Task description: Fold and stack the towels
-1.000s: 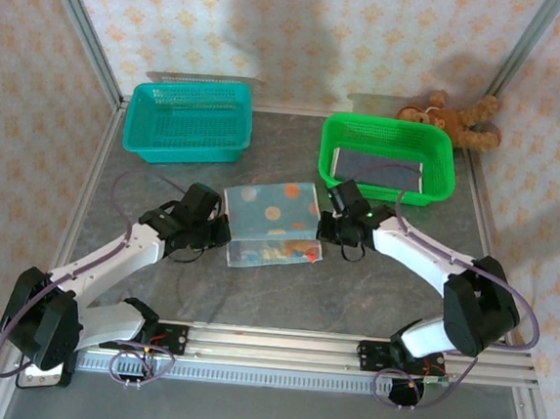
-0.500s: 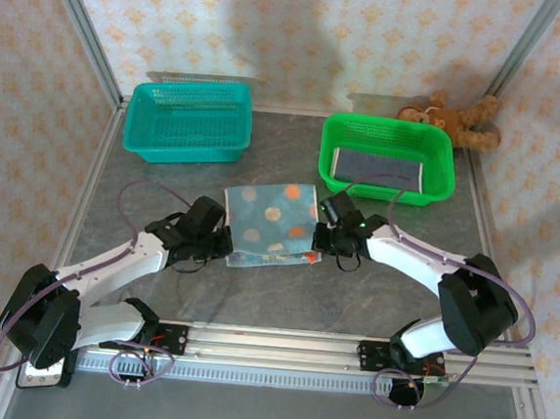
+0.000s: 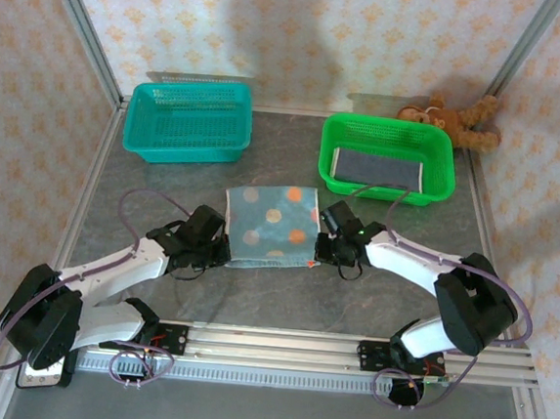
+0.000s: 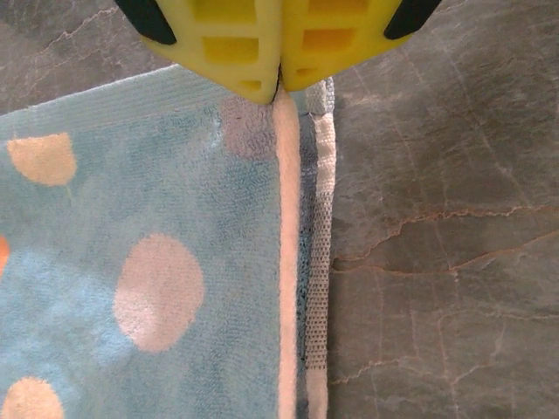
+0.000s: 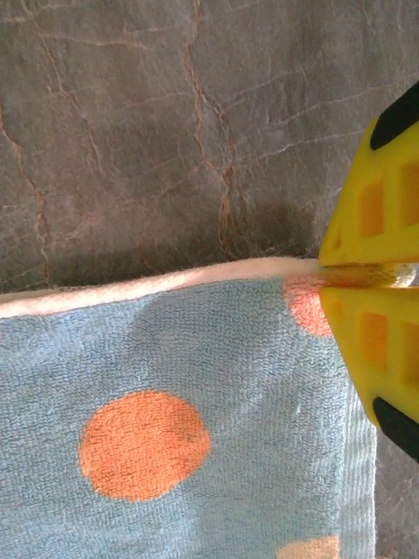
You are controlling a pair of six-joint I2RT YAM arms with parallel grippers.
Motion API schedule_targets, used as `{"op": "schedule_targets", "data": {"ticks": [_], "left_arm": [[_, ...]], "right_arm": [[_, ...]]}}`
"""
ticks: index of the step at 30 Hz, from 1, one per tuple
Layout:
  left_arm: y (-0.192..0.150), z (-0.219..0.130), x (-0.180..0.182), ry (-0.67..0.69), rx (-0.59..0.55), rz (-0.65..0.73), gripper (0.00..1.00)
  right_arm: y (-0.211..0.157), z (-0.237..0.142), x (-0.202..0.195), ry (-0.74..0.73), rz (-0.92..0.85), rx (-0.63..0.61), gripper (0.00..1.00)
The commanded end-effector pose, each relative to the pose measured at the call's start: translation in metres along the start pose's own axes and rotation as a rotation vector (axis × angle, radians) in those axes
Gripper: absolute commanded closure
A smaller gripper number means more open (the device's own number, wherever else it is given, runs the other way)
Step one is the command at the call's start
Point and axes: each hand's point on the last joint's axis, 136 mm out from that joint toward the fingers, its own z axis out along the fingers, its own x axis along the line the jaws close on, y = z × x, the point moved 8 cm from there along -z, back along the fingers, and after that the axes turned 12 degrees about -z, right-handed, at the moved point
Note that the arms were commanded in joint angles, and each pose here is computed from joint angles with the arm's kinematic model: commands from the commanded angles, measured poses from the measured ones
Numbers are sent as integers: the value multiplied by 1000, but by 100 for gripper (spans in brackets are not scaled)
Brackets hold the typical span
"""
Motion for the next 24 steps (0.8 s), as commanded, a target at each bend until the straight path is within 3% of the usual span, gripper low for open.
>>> {"op": "schedule_targets", "data": {"ticks": [1,6,7,9,10,14,18,20,23,24], "left_arm": [[1,-3,4,15,-38,0,100],[-4,1,11,21,-22,-7,100],[-4,1,12,25,-18,-11,95],[-5,1,14,32,-16,-10,57],[-5,-1,13,34,-16,-8,47],[3,-13,1,31,-40,22,43],[17,-21,-19,28,-85,61,55],[26,-17,-35,14,-89,76,75],[37,0,-52,36,-70,87,93],[39,7,-55,47,-63,89,95]], "right_arm": [[-3,-5,1,10,3,-8,86],[-11,-1,1,18,1,16,82],[-14,0,1,21,-1,24,79],[-17,0,2,19,-10,32,69],[-18,-1,1,12,-12,30,68],[-10,-14,3,-15,-32,-11,66],[9,-21,11,-34,-69,-47,69],[20,-17,17,-34,-83,-52,78],[34,-5,24,-42,-95,-55,87],[38,0,25,-47,-99,-55,88]]}}
